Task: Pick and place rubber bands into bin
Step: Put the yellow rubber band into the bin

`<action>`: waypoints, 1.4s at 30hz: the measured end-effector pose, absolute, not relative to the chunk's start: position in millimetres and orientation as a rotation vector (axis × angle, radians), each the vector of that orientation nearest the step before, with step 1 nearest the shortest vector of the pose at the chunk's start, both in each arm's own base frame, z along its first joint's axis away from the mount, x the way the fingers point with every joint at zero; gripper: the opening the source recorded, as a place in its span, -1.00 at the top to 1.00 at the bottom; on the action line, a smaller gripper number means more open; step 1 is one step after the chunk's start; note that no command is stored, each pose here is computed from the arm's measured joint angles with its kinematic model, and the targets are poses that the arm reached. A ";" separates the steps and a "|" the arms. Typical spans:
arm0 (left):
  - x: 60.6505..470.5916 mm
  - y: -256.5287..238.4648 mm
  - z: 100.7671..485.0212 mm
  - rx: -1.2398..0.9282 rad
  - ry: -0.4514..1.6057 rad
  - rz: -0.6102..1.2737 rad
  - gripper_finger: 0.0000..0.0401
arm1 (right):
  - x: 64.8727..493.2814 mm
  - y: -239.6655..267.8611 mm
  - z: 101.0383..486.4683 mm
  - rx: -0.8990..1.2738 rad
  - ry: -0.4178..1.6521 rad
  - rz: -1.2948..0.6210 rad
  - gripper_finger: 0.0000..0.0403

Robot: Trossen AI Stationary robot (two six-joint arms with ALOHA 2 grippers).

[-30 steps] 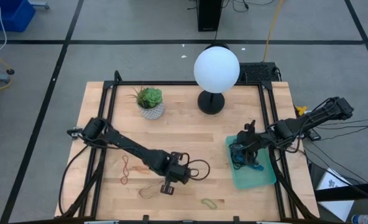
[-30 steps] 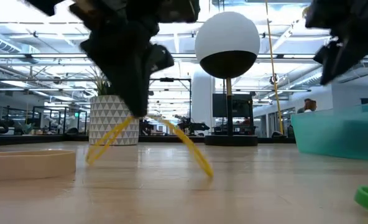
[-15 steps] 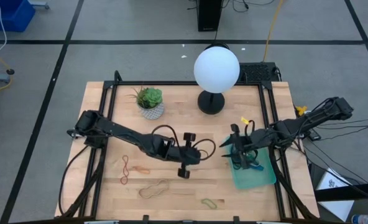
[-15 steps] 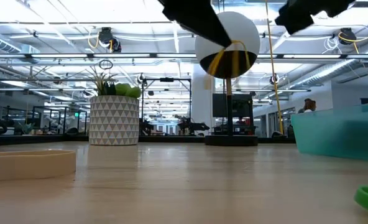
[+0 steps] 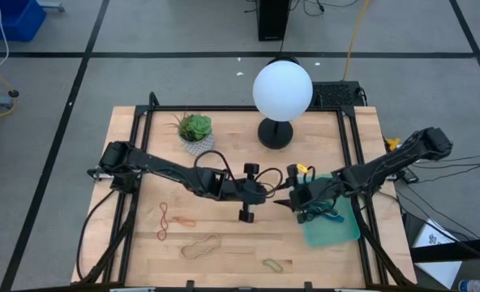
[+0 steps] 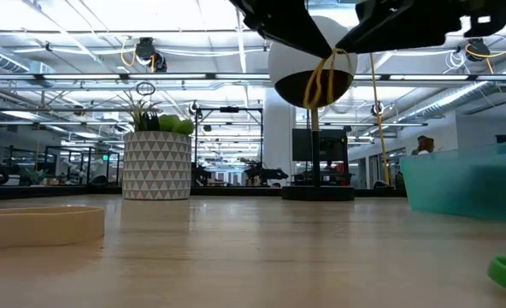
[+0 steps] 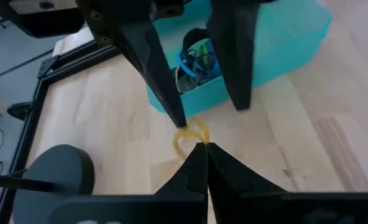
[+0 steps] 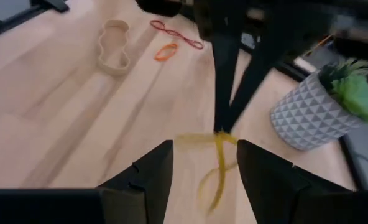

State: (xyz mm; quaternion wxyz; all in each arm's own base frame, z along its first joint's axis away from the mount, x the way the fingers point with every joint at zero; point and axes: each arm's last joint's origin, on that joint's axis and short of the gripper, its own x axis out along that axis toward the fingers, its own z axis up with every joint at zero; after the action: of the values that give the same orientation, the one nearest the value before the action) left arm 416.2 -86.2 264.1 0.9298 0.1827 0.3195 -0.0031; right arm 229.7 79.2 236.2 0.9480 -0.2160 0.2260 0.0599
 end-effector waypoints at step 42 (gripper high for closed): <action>415.1 -84.3 263.1 0.367 0.675 0.012 0.41 | 241.9 80.8 225.2 -0.477 0.471 0.017 0.99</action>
State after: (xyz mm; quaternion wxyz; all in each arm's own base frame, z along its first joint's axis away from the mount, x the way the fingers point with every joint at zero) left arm 415.1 -84.3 263.1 0.9272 0.1790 0.3291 0.0061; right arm 241.9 80.8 225.2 0.9444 -0.2339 0.2311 0.0084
